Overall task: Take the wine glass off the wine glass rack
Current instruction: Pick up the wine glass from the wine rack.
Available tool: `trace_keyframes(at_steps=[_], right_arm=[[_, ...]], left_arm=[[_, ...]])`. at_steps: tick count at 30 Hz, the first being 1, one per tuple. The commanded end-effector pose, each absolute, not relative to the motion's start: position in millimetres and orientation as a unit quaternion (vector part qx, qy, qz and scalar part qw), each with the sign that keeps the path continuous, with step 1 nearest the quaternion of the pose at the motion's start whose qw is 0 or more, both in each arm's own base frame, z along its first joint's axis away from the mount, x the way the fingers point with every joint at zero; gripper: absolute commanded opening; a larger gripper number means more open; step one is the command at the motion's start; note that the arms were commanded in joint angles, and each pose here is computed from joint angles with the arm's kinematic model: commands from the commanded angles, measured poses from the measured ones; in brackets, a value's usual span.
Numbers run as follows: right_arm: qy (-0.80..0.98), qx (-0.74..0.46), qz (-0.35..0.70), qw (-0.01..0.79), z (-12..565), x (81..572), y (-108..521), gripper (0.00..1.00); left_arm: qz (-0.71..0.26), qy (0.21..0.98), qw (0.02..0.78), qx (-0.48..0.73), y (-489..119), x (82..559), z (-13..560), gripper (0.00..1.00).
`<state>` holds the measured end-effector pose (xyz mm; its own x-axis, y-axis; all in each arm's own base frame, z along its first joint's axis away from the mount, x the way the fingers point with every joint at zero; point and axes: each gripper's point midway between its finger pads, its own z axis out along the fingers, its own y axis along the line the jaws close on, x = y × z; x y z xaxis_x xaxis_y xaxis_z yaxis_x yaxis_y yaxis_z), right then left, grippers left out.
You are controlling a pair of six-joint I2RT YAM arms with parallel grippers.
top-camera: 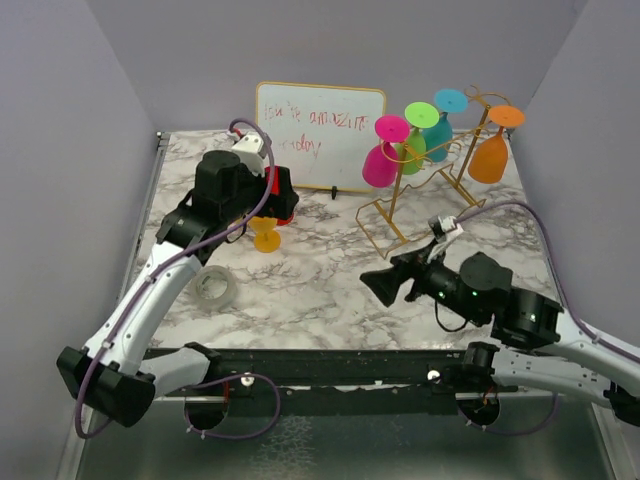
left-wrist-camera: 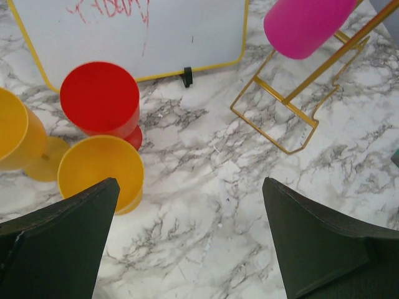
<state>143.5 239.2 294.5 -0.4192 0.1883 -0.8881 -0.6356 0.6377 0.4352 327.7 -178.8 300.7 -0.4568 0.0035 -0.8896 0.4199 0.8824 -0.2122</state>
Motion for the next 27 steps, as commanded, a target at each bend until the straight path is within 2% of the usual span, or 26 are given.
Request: trace_keyframes(at_steps=[1,4,9,14,17,22,27], right_arm=[[0.852,-0.041,0.163,0.495,238,185,186,1.00],[0.849,-0.023,0.095,0.519,251,201,173,1.00],[0.828,0.005,0.088,0.553,279,221,150,1.00],[0.880,0.010,0.059,0.471,231,255,113,1.00],[0.896,0.034,0.076,0.435,210,268,93,1.00],[0.889,0.094,0.140,0.426,197,288,56,1.00],[0.853,0.229,0.184,0.431,205,303,3,1.00]], left_arm=[[-0.229,0.812,0.519,0.138,-170,295,301,0.99],[-0.215,0.813,0.526,0.125,-159,284,293,0.99],[-0.232,0.810,0.525,0.123,-157,269,284,0.99],[-0.250,0.804,0.527,0.117,-158,259,274,0.99],[-0.250,0.802,0.529,0.115,-155,254,271,0.99],[-0.228,0.803,0.542,0.099,-143,252,263,0.99],[-0.223,0.802,0.546,0.094,-139,249,249,0.99]])
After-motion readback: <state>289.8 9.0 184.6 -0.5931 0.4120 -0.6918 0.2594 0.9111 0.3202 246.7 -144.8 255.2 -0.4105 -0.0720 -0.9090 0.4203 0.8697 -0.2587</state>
